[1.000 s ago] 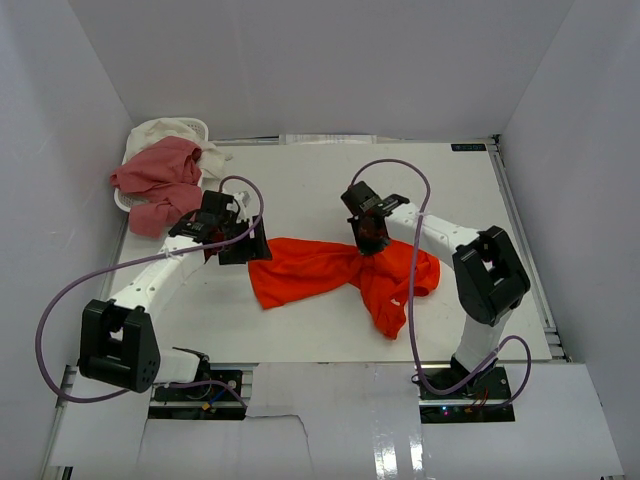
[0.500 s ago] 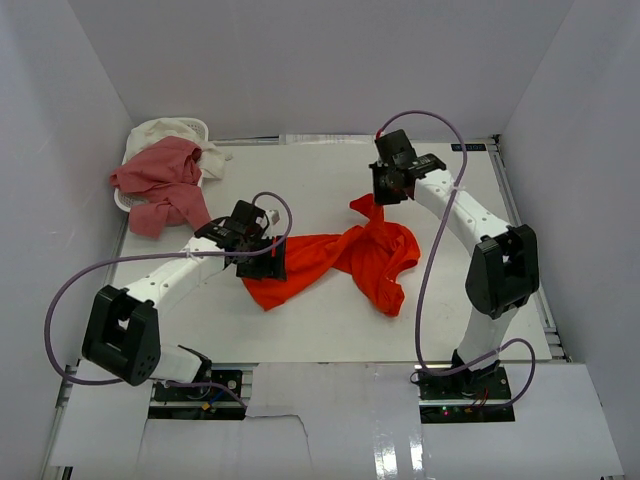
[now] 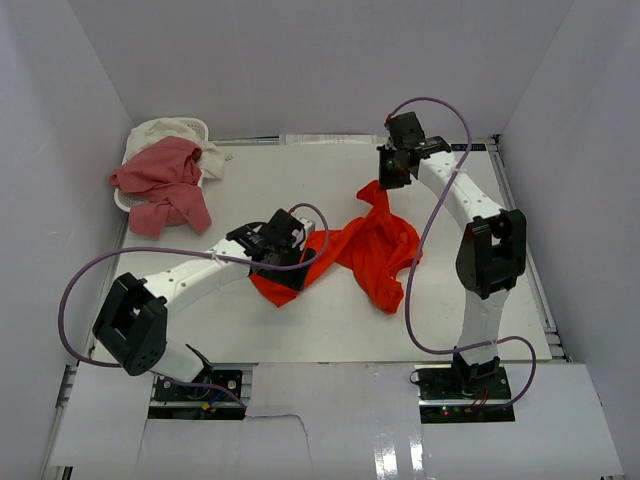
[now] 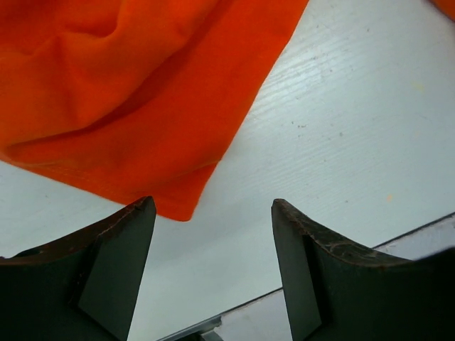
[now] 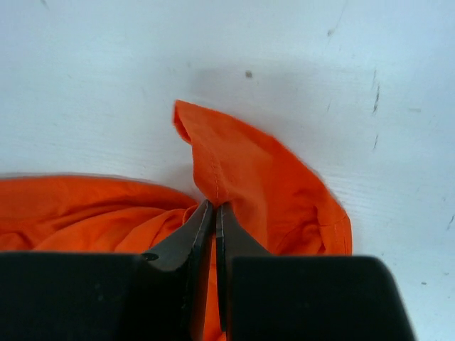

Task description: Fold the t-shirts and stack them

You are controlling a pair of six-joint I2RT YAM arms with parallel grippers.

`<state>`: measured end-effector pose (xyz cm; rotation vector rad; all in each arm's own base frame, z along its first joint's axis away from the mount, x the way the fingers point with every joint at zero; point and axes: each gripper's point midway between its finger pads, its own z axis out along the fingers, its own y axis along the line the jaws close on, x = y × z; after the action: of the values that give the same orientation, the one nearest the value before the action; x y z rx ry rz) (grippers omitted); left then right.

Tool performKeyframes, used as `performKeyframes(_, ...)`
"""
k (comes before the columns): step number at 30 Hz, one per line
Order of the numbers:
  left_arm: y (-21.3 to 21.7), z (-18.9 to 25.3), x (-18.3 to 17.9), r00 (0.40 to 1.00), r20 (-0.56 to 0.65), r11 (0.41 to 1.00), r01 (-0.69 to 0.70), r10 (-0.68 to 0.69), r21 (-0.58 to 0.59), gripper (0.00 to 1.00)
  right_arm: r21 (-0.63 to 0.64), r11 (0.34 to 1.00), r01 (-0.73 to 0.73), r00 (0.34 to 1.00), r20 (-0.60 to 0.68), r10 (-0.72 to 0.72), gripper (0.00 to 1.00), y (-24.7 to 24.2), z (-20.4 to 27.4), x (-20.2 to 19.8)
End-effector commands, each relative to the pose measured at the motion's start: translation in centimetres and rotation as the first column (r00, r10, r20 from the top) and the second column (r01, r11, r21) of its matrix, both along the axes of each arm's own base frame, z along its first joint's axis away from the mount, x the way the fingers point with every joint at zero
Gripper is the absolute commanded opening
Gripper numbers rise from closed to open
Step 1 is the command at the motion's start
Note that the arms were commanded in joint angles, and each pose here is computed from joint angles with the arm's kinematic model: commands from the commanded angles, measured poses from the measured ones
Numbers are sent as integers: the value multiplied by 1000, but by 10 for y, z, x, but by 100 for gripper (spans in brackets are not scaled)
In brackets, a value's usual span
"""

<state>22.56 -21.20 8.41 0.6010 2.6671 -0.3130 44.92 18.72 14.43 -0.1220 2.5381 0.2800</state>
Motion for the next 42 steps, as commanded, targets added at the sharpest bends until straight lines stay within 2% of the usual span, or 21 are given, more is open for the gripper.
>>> performKeyframes(1, -2, 10, 21, 994, 111, 998, 5, -12, 63, 77, 78, 997, -3, 991, 131, -7, 8, 5, 55, 31)
performKeyframes(5, 10, -4, 35, 986, 168, 978, -54, 20, 201, 77, 107, 994, -34, 994, 109, 22, 8, 10, 59, 32)
performKeyframes(7, 11, -15, 38, 988, 153, 970, -50, 13, 239, 76, 105, 994, -38, 995, 97, 28, 8, 9, 54, 29)
performKeyframes(15, -14, -6, 50, 978, 196, 965, 15, -69, 262, 72, 92, 994, -52, 996, 83, 44, 8, 6, 44, 25)
performKeyframes(16, -17, -5, 51, 977, 200, 964, 21, -76, 265, 68, 91, 994, -53, 996, 82, 45, 8, 6, 44, 25)
performKeyframes(20, -30, -13, 47, 978, 175, 962, 66, -115, 265, 65, 90, 995, -53, 996, 76, 47, 8, 5, 40, 25)
performKeyframes(26, -37, -21, 36, 981, 138, 965, 100, -136, 242, 66, 86, 995, -56, 996, 68, 50, 8, 3, 36, 24)
performKeyframes(31, -28, -42, 36, 985, 110, 948, 98, -137, 303, 64, 89, 994, -61, 996, 69, 55, 8, 3, 36, 23)
performKeyframes(32, -30, -48, 35, 985, 94, 945, 109, -144, 308, 49, 91, 994, -60, 996, 75, 53, 8, 2, 39, 23)
performKeyframes(33, -31, -48, 35, 985, 91, 947, 112, -146, 302, 49, 90, 994, -60, 996, 74, 53, 8, 2, 37, 23)
performKeyframes(34, -32, -54, 34, 986, 75, 944, 121, -150, 307, 29, 93, 994, -62, 996, 73, 55, 8, 2, 37, 22)
performKeyframes(35, -34, -54, 35, 986, 70, 944, 125, -154, 304, 23, 93, 994, -60, 996, 72, 53, 8, 1, 36, 22)
performKeyframes(37, -35, -61, 32, 986, 44, 942, 141, -162, 305, 12, 99, 993, -62, 996, 72, 55, 8, 0, 36, 22)
performKeyframes(39, -37, -61, 28, 986, 27, 943, 152, -167, 295, 7, 101, 993, -62, 996, 74, 54, 8, -1, 38, 22)
performKeyframes(40, -37, -61, 27, 986, 23, 945, 154, -168, 290, 0, 100, 993, -59, 996, 77, 52, 8, -2, 39, 23)
performKeyframes(42, -39, -57, 26, 985, 23, 948, 157, -169, 275, 0, 107, 993, -56, 995, 83, 47, 8, -5, 43, 25)
